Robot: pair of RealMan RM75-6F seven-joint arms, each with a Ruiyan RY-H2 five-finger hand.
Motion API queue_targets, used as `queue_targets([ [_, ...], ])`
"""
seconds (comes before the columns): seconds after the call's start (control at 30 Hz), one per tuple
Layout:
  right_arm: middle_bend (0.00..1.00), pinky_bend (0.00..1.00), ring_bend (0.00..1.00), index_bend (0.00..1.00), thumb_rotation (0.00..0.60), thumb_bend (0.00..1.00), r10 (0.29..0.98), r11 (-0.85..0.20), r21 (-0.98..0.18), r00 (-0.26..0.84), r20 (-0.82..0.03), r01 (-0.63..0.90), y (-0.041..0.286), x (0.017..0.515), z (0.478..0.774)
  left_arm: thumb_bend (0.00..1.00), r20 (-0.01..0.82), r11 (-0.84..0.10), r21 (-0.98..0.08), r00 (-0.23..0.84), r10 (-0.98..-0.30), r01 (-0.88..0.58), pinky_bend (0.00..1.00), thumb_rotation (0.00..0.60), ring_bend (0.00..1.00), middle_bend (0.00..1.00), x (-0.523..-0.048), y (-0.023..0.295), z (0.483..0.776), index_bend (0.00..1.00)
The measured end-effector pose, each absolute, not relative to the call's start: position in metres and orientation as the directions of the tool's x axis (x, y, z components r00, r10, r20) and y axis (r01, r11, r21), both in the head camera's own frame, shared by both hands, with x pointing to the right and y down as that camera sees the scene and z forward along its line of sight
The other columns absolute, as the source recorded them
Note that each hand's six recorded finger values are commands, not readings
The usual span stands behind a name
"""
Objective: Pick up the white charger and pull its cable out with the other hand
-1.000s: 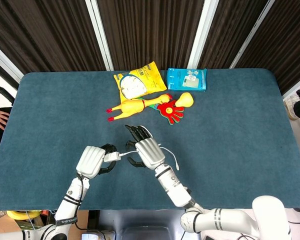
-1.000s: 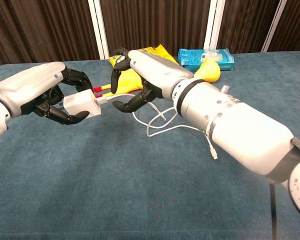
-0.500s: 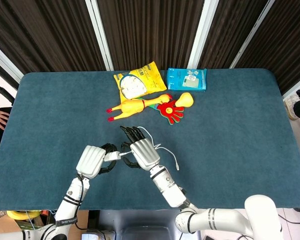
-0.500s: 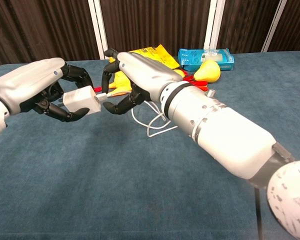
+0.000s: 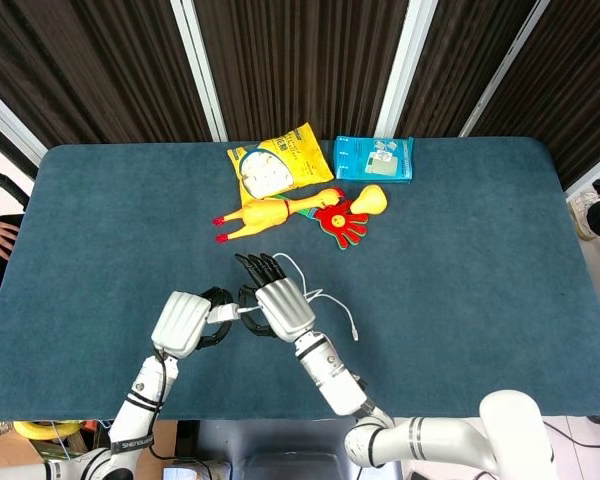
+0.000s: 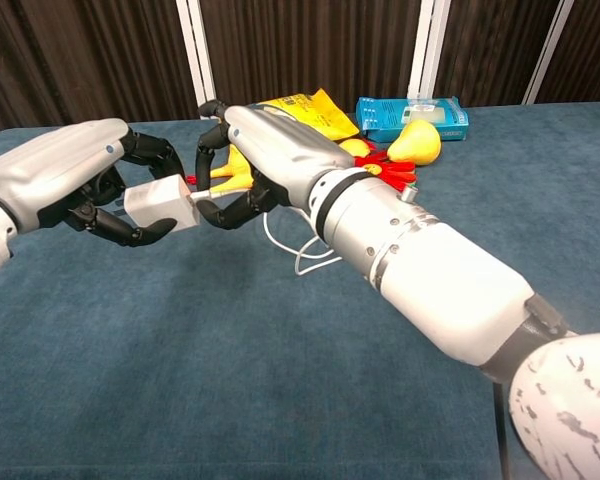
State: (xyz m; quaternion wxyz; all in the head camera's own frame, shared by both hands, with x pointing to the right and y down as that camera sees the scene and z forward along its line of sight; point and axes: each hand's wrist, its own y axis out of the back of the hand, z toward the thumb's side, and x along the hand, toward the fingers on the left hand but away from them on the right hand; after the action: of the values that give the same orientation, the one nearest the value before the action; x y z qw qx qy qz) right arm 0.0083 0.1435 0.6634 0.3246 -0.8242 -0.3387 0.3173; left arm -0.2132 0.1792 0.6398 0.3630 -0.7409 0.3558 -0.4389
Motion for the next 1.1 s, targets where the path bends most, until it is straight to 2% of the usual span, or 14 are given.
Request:
queue_targets([
  [0.53, 0.22, 0.00, 0.02, 0.81, 0.600, 0.61, 0.783, -0.538, -0.763, 0.548, -0.294, 0.359, 0.142, 0.006, 0.661, 0.62, 0.373, -0.472, -0.856, 0.378, -0.847, -0.211, 1.00, 0.600, 1.00, 0.79, -0.212, 0.181, 0.633, 0.72],
  [1.1, 0.23, 0.00, 0.02, 0.82, 0.600, 0.61, 0.803, -0.485, -0.825, 0.521, -0.290, 0.288, 0.130, 0.043, 0.658, 0.62, 0.384, -0.468, -0.865, 0.363, -0.849, -0.179, 1.00, 0.600, 1.00, 0.79, -0.223, 0.175, 0.641, 0.72],
])
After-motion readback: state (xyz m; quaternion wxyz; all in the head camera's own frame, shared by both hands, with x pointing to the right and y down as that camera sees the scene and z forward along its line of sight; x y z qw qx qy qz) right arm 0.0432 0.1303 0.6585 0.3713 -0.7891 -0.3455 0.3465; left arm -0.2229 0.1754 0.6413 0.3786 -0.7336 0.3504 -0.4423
